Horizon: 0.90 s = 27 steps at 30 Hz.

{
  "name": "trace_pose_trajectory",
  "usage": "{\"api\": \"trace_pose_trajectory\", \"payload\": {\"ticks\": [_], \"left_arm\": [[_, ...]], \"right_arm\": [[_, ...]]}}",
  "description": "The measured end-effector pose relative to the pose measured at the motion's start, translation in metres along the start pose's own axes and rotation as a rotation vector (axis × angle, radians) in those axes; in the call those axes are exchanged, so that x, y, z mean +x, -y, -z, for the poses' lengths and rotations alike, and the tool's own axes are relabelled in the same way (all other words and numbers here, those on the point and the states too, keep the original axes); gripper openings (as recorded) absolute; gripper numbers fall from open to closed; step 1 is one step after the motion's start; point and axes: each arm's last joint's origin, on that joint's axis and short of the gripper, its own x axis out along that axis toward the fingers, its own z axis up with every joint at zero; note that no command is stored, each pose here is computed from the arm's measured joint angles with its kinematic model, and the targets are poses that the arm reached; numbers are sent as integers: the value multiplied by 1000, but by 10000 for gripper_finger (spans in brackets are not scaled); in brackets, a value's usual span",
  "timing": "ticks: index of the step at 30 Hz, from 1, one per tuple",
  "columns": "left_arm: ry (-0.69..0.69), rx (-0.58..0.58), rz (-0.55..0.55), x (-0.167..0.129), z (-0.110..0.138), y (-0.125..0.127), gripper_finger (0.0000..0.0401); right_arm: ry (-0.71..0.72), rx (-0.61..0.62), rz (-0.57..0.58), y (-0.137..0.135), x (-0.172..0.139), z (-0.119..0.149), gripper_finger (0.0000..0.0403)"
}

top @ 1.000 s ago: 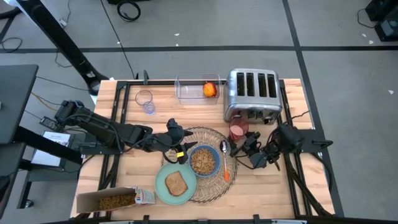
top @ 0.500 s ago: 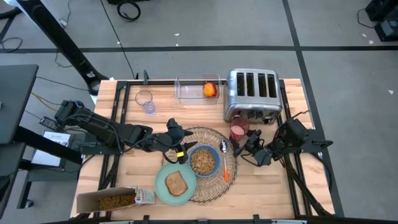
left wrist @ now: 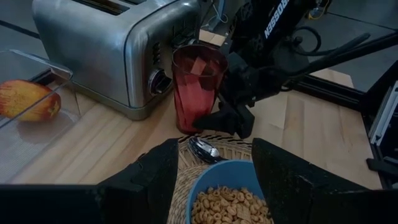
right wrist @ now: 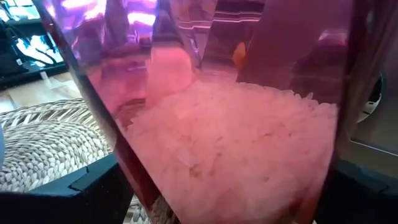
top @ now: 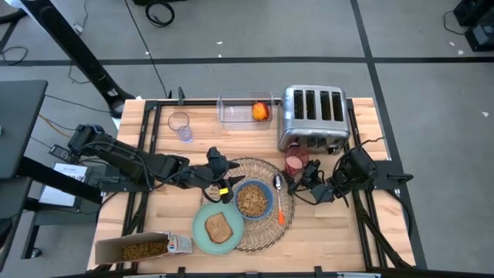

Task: Arrange a breakfast setting
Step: Put the red cup of milk to the top right of the brown placemat

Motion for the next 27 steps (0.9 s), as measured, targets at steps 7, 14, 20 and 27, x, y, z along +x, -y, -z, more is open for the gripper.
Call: {"api": "trace_pose_trajectory", "payload": {"ticks": [7, 14, 20, 27], "left_arm": [[0, -6, 0, 0, 0, 0, 211], [-1, -6, 0, 0, 0, 0, 211], [-1, -5, 0, 0, 0, 0, 211], [-17, 5, -7, 0, 2, -1, 211]], "right_arm": [[-16, 21, -25, 0, 0, 1, 398], [-48, 12, -43, 3, 6, -4, 394], [-138, 20, -41, 11, 12, -3, 387], [-186, 11, -52, 12, 13, -6, 385]]}}
